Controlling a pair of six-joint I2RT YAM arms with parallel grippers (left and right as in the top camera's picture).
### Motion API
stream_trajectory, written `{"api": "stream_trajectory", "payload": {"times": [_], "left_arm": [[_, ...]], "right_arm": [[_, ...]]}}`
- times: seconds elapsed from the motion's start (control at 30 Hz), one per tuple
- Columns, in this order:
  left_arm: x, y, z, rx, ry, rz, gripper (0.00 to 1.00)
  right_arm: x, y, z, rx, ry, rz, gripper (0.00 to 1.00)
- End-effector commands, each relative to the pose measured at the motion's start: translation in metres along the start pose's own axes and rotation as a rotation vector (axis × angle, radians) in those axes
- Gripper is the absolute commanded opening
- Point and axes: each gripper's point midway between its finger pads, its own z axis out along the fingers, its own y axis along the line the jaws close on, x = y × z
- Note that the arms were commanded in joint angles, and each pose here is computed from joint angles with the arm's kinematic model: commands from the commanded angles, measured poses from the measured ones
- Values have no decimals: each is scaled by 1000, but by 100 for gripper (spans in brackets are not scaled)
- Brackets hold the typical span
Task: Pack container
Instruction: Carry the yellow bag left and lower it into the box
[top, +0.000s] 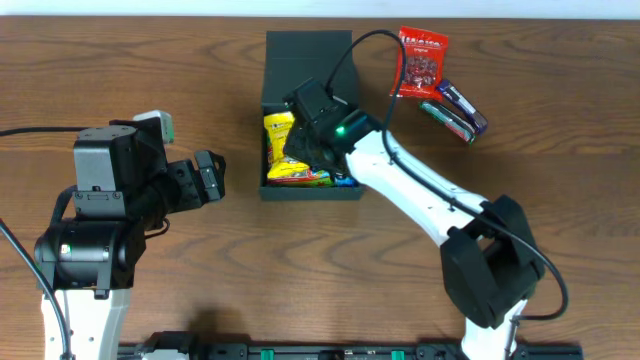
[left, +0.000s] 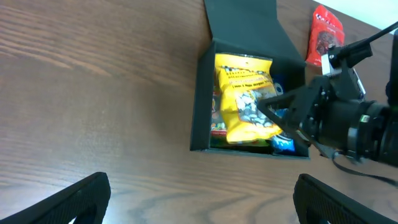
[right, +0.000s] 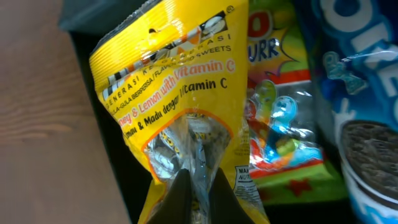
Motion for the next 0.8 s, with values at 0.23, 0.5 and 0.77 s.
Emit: {"api": "stream_trajectory", "payload": {"times": [0.23, 0.5, 0.77], "left_arm": [[-7, -4, -7, 3, -27, 20, 95], [-7, -4, -7, 3, -29, 20, 95], [-8, -4, -7, 4, -31, 21, 95]], "right_arm": [[-26, 8, -17, 3, -136, -147, 99], [-13, 12, -29, -115, 42, -371, 1], [24, -7, 20, -74, 179, -490, 1]]}}
